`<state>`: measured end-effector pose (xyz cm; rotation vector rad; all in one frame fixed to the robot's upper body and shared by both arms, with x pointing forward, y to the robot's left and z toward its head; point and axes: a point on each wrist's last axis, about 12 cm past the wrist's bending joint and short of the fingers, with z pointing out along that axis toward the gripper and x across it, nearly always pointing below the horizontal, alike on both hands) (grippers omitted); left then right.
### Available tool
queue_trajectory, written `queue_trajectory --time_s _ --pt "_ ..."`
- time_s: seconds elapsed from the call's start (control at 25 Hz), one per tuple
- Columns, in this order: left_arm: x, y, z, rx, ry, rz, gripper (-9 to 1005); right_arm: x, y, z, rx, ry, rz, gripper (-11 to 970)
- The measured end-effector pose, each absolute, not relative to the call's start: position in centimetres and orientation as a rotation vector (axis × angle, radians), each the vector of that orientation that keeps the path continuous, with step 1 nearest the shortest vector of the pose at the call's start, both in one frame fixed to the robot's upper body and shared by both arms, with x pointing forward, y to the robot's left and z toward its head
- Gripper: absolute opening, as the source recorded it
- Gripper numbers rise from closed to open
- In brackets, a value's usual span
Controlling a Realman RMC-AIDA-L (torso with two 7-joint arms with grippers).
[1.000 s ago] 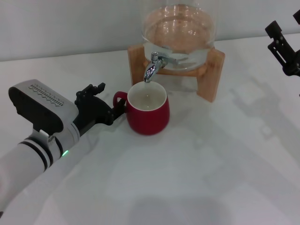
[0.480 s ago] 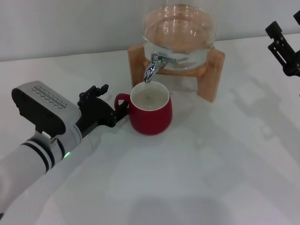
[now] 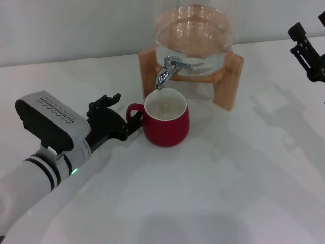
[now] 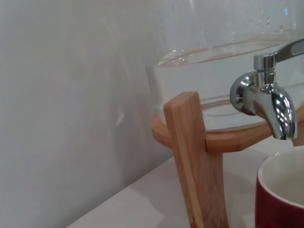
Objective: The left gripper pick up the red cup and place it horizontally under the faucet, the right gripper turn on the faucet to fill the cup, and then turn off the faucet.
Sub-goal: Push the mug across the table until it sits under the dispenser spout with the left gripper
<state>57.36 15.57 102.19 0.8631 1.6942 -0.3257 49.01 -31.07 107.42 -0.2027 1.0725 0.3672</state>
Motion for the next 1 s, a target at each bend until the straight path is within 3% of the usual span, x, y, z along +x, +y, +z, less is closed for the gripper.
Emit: queue_trajectory --time_s 1.0 --pt "56.60 16.32 101.45 0.858 1.710 -0.302 706 49.03 -30.94 107.47 -0.213 1.066 0.365 783"
